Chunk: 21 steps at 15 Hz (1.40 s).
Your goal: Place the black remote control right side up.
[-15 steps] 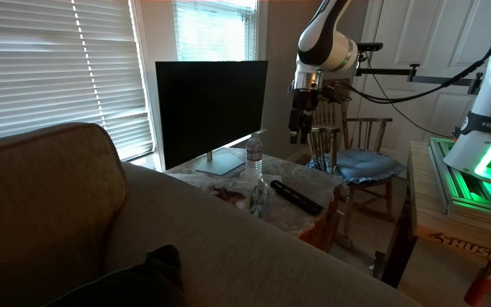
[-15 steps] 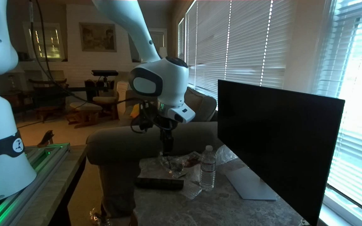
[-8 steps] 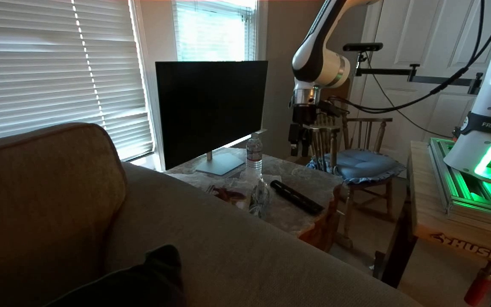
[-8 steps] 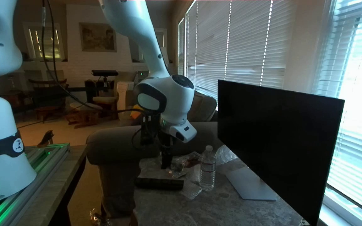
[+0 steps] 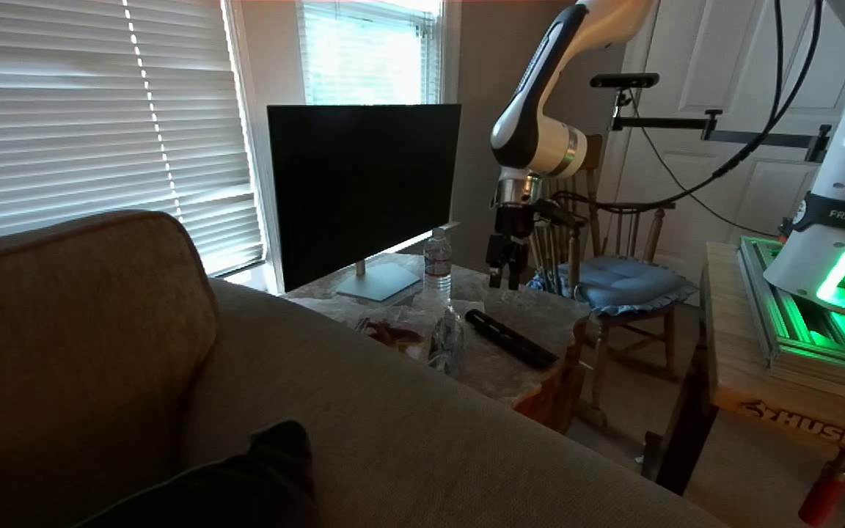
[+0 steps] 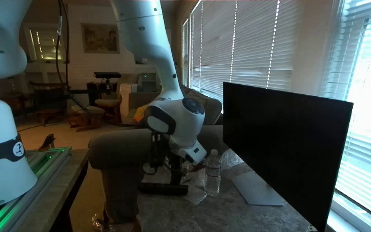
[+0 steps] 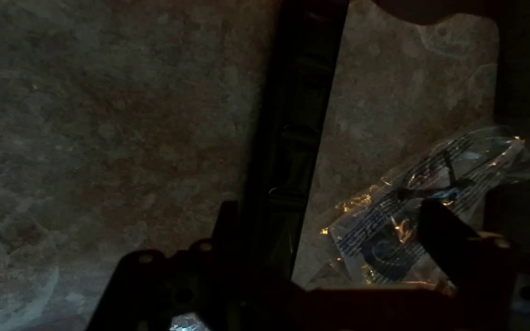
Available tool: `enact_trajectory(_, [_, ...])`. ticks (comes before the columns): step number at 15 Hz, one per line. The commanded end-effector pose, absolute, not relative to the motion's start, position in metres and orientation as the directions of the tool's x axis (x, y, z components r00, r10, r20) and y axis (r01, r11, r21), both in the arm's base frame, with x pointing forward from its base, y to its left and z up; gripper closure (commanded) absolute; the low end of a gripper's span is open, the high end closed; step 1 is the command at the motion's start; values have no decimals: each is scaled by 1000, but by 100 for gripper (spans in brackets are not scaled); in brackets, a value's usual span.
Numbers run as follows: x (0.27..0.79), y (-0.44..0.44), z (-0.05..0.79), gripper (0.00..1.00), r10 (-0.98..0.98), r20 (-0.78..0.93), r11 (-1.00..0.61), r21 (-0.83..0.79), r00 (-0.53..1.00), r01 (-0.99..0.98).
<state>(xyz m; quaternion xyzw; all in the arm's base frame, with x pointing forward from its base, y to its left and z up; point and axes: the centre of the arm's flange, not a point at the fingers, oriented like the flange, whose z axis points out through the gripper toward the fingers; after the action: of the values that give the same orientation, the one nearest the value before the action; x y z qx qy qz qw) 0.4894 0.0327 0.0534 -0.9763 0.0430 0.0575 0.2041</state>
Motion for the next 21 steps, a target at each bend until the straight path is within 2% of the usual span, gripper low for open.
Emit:
enact_trajectory(1, [494,36,23,0,-100,-57,-879,-462,993,-115])
enact_trajectory(11, [494,34,25,0,-122,-67,-876,-461,990,-140])
enact_trajectory(17, [489,38,17,0,-113,-51,-829,-545,992,-122])
enact_trajectory(21, [485,33,11,0,-116,-67,-842,-523,991,-134])
